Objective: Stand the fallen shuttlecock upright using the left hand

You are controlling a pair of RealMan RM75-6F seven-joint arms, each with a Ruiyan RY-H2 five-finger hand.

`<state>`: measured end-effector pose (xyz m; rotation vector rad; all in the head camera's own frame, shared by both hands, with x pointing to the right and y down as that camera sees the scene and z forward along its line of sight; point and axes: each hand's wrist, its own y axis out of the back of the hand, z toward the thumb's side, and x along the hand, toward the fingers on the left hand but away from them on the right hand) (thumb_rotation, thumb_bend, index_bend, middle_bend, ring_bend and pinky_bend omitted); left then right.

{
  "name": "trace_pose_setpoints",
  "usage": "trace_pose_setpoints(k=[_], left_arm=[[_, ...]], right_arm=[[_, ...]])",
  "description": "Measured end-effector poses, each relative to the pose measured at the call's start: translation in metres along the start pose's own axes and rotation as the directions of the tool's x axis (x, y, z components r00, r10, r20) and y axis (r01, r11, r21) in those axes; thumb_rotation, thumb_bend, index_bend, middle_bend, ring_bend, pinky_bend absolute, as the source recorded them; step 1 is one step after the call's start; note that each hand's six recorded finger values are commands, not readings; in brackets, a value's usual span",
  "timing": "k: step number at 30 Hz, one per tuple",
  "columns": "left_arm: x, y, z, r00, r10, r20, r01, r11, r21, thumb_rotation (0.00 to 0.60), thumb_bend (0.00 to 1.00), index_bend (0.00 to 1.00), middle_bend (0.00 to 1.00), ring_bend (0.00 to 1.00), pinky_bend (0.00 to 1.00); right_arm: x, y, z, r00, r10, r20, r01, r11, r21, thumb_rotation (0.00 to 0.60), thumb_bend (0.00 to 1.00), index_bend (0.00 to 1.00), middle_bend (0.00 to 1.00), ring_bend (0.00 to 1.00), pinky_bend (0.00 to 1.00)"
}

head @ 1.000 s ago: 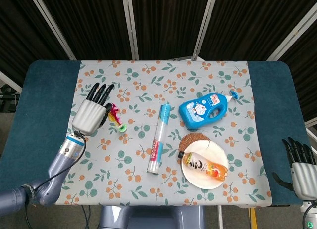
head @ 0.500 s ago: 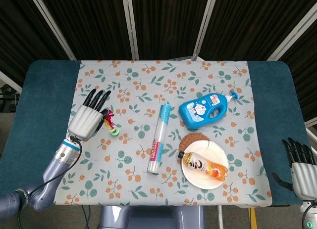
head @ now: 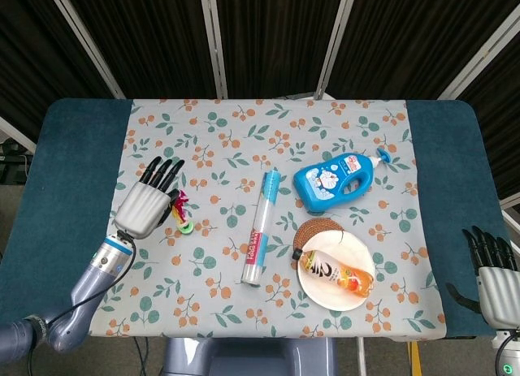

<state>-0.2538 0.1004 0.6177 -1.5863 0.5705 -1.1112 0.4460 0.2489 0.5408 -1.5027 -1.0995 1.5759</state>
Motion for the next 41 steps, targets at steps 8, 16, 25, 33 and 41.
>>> trace_pose_setpoints(k=[8,16,25,33,41], left_arm=[[-0.001,0.004,0.003,1.000,0.017,0.007,-0.016,0.999,-0.031,0.600,0.29,0.13,0.00,0.00,0.00],[-0.005,0.023,0.002,0.998,0.065,0.006,-0.064,0.993,-0.098,0.600,0.29,0.12,0.00,0.00,0.00],[-0.056,0.035,-0.033,0.991,0.071,-0.110,-0.089,0.982,-0.166,0.600,0.24,0.09,0.00,0.00,0.00],[-0.137,0.013,-0.080,0.964,-0.006,-0.267,-0.044,0.983,-0.180,0.600,0.11,0.00,0.00,0.00,0.00],[-0.197,-0.004,-0.109,0.936,-0.022,-0.353,-0.019,0.994,-0.112,0.600,0.05,0.00,0.00,0.00,0.00]], right_arm=[[0.000,0.000,0.000,1.000,0.001,-0.001,-0.001,1.000,0.001,0.600,0.12,0.00,0.00,0.00,0.00],[0.000,0.000,0.000,1.000,0.001,0.000,-0.001,1.000,0.002,0.600,0.12,0.00,0.00,0.00,0.00],[0.000,-0.001,-0.001,1.000,0.009,0.001,-0.009,1.000,0.013,0.600,0.12,0.00,0.00,0.00,0.00],[0.000,-0.002,0.000,1.000,0.017,-0.001,-0.017,0.999,0.029,0.600,0.12,0.00,0.00,0.00,0.00],[-0.001,-0.003,0.002,1.000,0.017,-0.007,-0.016,0.999,0.035,0.600,0.12,0.00,0.00,0.00,0.00]])
